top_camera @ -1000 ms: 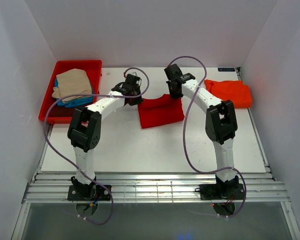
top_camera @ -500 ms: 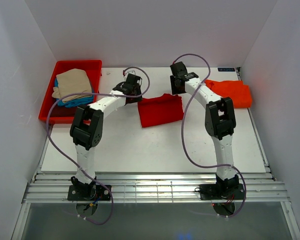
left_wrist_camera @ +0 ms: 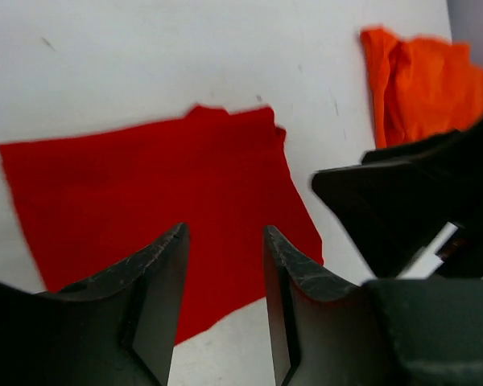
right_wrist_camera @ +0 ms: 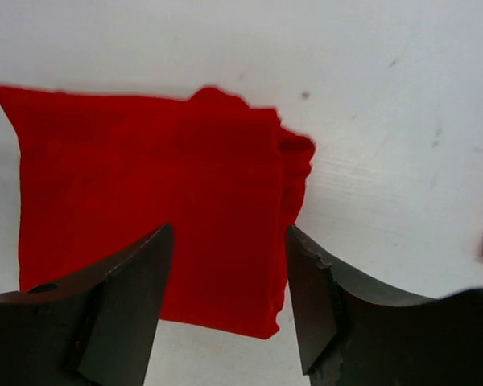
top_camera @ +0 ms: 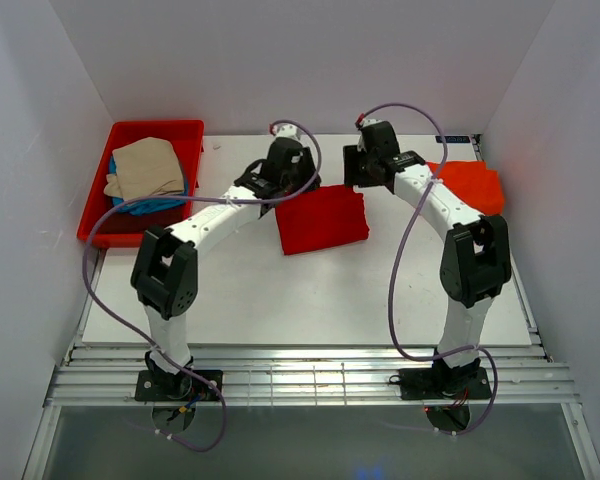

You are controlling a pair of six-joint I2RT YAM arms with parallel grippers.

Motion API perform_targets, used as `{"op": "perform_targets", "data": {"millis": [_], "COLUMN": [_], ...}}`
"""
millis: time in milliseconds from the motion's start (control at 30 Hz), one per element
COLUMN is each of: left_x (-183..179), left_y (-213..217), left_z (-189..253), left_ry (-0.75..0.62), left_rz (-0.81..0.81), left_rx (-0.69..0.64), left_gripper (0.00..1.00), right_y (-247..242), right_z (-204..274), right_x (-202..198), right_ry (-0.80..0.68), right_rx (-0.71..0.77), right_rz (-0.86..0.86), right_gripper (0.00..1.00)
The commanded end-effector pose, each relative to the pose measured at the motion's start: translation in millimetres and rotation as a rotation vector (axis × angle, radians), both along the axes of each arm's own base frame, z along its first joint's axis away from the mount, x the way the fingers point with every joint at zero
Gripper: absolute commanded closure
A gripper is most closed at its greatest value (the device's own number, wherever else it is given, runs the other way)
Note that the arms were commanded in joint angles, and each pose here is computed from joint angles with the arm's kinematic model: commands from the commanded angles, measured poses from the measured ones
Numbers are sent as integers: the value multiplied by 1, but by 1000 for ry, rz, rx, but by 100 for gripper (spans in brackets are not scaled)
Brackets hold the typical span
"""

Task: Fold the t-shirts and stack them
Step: Fold the tshirt, then neatly place the folded tshirt to the corner

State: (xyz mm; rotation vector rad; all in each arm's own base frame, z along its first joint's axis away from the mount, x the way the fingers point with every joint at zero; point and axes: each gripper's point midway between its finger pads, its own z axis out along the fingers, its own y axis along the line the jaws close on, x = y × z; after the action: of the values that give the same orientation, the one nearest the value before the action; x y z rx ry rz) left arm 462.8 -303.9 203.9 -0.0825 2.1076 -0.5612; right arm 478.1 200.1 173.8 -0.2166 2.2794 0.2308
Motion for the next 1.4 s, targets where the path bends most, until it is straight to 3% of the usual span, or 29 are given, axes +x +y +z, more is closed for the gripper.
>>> {"op": "perform_targets", "data": {"millis": [0,67,167,200,233,300,600,933,1367], "left_x": [-33,-31,-31,-33,-33,-38,-56,-62,-63], "left_y": [-46,-54,-64,-62,-61,-55,-33,-34,-34], "left_z": [-62,-79,-100,-109,-115,-134,-174,-177,-172], "left_ry": [158,186,237,257,269,308,371,366,358], "left_rz": [-158,-169,-204,-203,-200,-189,-169,-186,-179], "left_rx": [-9,4,4,23,36,73,152,152,139], "left_gripper": [48,48,48,48,48,48,49,50,51], "right_y": [12,8,0,-2,-4,-11,-16,1,15], "right_z": [-57,-69,-76,-78,-79,-84,-131,-161,-176], "right_x": [-30,-34,-36,-37,-37,-39,-55,-74,-62], "right_ry": [200,239,270,278,282,303,424,511,532], "right_rx": [75,105,144,158,162,183,294,416,362], "right_rz": [84,89,91,96,97,104,137,164,169], "right_gripper": [36,30,14,2,1,10,10,10,10]}}
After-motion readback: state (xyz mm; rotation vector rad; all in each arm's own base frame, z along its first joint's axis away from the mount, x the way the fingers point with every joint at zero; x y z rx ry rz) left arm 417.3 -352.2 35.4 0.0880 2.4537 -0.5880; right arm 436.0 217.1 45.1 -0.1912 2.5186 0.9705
